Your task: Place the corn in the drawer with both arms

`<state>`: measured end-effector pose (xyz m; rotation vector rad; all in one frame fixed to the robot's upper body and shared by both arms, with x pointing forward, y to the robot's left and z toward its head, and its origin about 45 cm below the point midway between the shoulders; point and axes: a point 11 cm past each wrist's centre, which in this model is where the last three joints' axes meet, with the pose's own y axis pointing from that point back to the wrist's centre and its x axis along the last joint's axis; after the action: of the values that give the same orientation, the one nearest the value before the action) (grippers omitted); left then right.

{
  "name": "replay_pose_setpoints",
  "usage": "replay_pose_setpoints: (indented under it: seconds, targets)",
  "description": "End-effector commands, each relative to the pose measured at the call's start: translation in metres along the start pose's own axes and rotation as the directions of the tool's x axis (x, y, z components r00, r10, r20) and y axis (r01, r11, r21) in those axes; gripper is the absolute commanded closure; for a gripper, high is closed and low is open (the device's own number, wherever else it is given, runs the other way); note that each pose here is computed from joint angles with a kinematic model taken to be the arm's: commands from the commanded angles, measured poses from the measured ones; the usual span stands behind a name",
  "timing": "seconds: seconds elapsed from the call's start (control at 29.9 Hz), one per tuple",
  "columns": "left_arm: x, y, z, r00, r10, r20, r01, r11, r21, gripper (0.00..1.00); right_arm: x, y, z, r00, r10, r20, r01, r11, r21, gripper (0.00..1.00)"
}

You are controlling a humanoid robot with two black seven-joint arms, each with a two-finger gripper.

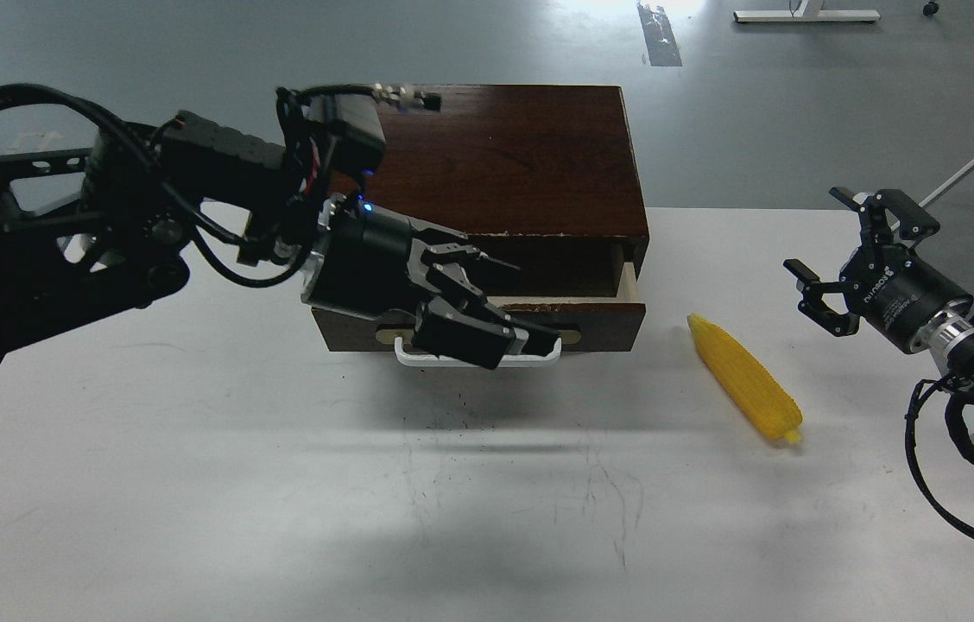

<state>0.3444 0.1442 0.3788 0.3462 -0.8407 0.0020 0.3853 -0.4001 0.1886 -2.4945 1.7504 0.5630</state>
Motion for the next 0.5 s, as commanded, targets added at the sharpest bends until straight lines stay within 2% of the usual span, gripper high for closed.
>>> replay_pose_setpoints:
  seconds: [0.0, 0.07, 0.13, 0.23, 0.33, 0.47]
  targets:
    - [0.019, 0.048, -0.026, 0.923, 0.235, -0.304, -0.242, 0.97, 0.015, 0.01, 0.0, 0.0, 0.0, 1.0, 0.0, -0.001, 0.0, 1.0, -0.001, 0.0]
    - [0.01, 0.083, -0.058, 0.794, 0.372, -0.481, -0.374, 0.923, 0.095, 0.01, 0.0, 0.0, -0.001, 1.0, -0.001, -0.004, 0.001, 1.0, 0.0, 0.0]
    - [-0.002, 0.098, -0.074, 0.717, 0.424, -0.553, -0.419, 0.897, 0.143, 0.01, 0.0, 0.001, 0.0, 1.0, -0.002, -0.002, 0.002, 1.0, -0.002, 0.0]
    - [-0.028, 0.144, -0.108, 0.499, 0.557, -0.664, -0.522, 0.805, 0.284, 0.01, -0.001, 0.001, 0.001, 1.0, -0.004, -0.006, 0.004, 1.0, -0.006, 0.0]
    - [-0.057, 0.177, -0.139, 0.299, 0.647, -0.701, -0.572, 0.71, 0.411, 0.01, 0.002, 0.004, 0.001, 1.0, -0.001, -0.015, 0.0, 1.0, -0.016, 0.0]
    - [-0.082, 0.207, -0.165, 0.153, 0.718, -0.679, -0.595, 0.616, 0.516, 0.01, 0.003, 0.009, 0.0, 0.995, -0.034, -0.099, 0.028, 0.998, -0.06, 0.0]
